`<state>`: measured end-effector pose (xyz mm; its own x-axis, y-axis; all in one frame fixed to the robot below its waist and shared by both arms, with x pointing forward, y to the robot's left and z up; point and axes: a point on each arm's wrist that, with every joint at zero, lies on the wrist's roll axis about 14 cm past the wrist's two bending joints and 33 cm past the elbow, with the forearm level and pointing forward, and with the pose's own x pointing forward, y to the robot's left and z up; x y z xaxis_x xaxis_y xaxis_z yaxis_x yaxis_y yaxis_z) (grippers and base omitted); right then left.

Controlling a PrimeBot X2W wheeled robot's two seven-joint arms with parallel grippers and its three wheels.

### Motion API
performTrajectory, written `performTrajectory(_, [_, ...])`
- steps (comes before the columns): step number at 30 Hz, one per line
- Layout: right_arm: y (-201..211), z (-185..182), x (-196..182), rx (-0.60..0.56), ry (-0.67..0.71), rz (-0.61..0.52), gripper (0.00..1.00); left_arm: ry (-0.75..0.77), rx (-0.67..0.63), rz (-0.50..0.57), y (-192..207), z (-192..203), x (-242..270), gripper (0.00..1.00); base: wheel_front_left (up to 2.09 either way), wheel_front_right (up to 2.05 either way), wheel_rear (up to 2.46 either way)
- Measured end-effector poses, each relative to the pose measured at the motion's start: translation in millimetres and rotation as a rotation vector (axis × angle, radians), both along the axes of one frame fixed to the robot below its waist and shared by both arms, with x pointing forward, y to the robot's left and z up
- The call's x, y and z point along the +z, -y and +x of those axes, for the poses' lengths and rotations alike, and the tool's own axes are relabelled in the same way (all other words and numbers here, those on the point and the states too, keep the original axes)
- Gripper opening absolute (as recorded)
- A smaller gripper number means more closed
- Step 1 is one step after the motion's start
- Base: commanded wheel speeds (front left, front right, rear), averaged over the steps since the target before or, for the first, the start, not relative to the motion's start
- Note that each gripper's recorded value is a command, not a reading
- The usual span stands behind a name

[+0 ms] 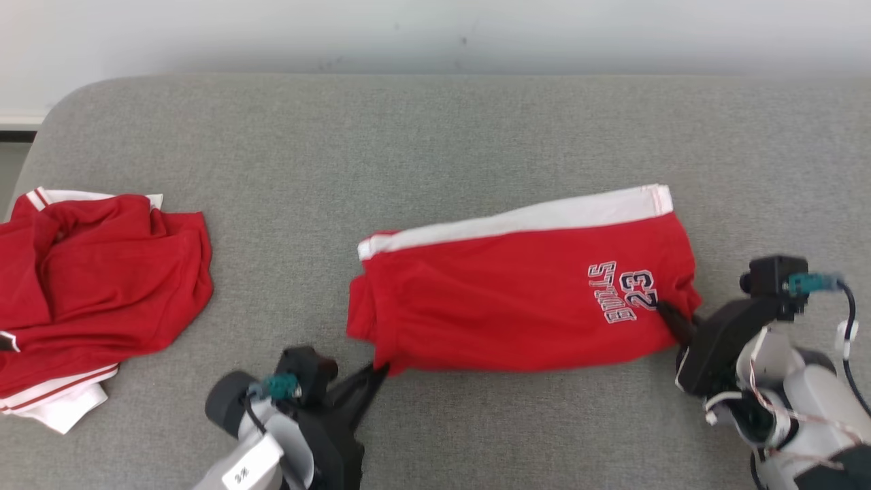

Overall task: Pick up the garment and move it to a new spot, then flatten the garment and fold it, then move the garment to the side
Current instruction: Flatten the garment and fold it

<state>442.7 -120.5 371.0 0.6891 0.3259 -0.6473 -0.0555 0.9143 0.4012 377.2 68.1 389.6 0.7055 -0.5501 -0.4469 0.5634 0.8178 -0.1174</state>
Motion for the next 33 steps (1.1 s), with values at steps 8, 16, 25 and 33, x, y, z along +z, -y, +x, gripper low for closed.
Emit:
performTrajectory(8, [8.8,-27.2,1.3,-0.045,0.01,0.029,0.0,-0.014,-0.043,-0.012,4.0,-20.7,-0.7,0.0,0.0,0.0,0.0])
performTrajectory(16, [10.9,-50.8,10.3,-0.091,0.028,0.068,0.0,-0.045,-0.028,-0.034,-3.6,-30.0,0.2,0.0,0.0,0.0,0.0])
performTrajectory(25, [12.8,-80.8,14.2,-0.117,0.012,0.08,0.0,-0.112,-0.028,-0.014,-9.9,-46.1,-7.4,0.0,0.0,0.0,0.0])
performTrajectory(33, [9.0,-88.3,18.5,-0.107,-0.006,0.089,1.0,-0.145,-0.001,-0.002,-16.3,-44.8,-6.7,0.34,0.0,0.0,0.0])
